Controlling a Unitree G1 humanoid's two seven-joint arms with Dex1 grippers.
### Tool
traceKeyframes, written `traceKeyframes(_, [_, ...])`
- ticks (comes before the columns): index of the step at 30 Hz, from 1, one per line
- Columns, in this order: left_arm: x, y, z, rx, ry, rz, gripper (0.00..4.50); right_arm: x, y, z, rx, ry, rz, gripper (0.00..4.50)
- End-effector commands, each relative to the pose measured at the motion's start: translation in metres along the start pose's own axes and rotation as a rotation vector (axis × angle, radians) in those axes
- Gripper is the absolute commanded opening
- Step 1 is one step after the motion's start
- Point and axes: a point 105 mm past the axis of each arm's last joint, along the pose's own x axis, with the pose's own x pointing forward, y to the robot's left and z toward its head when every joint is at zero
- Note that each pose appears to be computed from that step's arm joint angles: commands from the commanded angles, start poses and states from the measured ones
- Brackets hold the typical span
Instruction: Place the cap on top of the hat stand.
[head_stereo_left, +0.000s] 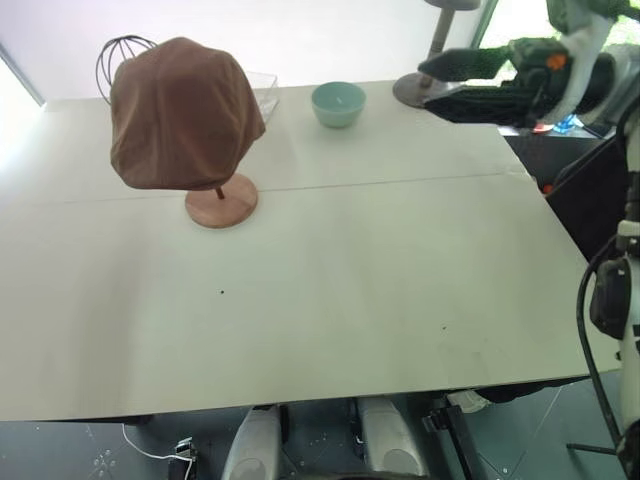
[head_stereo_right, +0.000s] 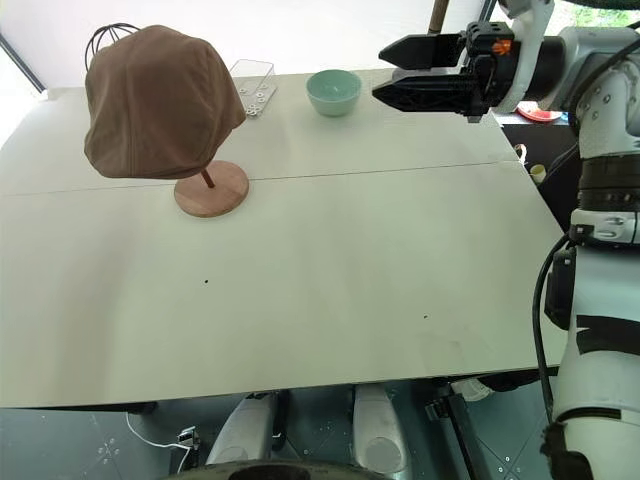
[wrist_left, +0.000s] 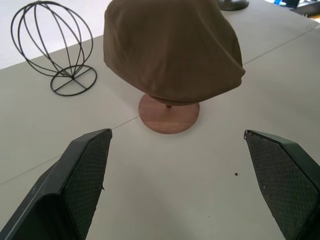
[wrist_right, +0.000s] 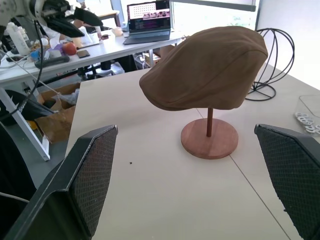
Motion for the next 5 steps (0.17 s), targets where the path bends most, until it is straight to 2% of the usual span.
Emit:
traceKeyframes(1, [-0.013, 0.0089, 0.0166, 0.025, -0.015, 0.022, 4.44, -0.0044, -0.0003, 0.0247, -0.072, -0.036, -0.01, 4.5])
traceKeyframes(5, [-0.0122, 0.0102, 0.0237, 0.052, -0.013, 0.014, 4.44, -0.0042, -0.0015, 0.022, -0.072, -0.024, -0.005, 4.5])
